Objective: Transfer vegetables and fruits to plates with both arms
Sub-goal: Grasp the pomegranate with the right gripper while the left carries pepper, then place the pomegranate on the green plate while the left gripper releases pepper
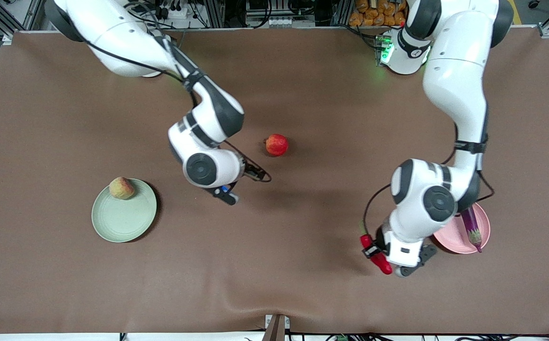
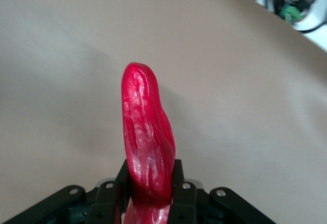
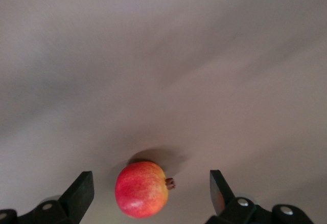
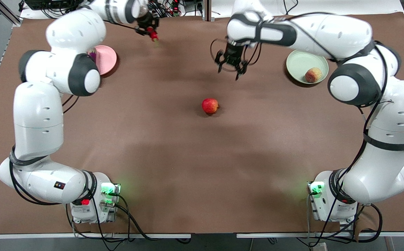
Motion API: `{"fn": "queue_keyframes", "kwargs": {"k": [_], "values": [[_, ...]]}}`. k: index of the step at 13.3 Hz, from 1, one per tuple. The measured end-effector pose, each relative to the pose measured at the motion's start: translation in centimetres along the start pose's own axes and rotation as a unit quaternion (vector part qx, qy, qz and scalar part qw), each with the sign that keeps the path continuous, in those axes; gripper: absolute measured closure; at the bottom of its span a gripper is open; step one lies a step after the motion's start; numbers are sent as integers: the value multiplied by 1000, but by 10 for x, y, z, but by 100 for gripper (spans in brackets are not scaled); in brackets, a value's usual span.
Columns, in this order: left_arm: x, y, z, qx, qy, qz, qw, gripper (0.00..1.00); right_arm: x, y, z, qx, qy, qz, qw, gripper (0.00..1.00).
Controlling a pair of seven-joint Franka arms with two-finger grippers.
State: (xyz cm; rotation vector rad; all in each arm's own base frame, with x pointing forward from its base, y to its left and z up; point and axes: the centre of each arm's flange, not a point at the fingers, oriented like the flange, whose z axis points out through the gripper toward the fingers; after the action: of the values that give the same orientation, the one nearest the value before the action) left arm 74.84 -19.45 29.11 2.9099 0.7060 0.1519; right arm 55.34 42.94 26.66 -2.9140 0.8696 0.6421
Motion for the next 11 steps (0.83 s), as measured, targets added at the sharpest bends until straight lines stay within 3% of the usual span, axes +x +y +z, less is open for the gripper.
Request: {"fn": "queue_keyframes", "kwargs": {"k": [4, 6, 9, 11], "values": [[45, -92, 4, 72, -40, 84, 993, 66, -45, -12, 50, -15, 5, 9, 1000, 0], [46, -121, 17, 108, -60, 92, 988, 66, -56, -15, 53, -15, 3, 13, 1000, 0], [38, -148, 12, 184, -51, 139, 972, 66, -92, -27, 67, -11, 8, 19, 1000, 0], [32, -162, 6, 206, -54, 160, 964, 66, -105, -30, 77, -13, 10, 18, 1000, 0]]}}
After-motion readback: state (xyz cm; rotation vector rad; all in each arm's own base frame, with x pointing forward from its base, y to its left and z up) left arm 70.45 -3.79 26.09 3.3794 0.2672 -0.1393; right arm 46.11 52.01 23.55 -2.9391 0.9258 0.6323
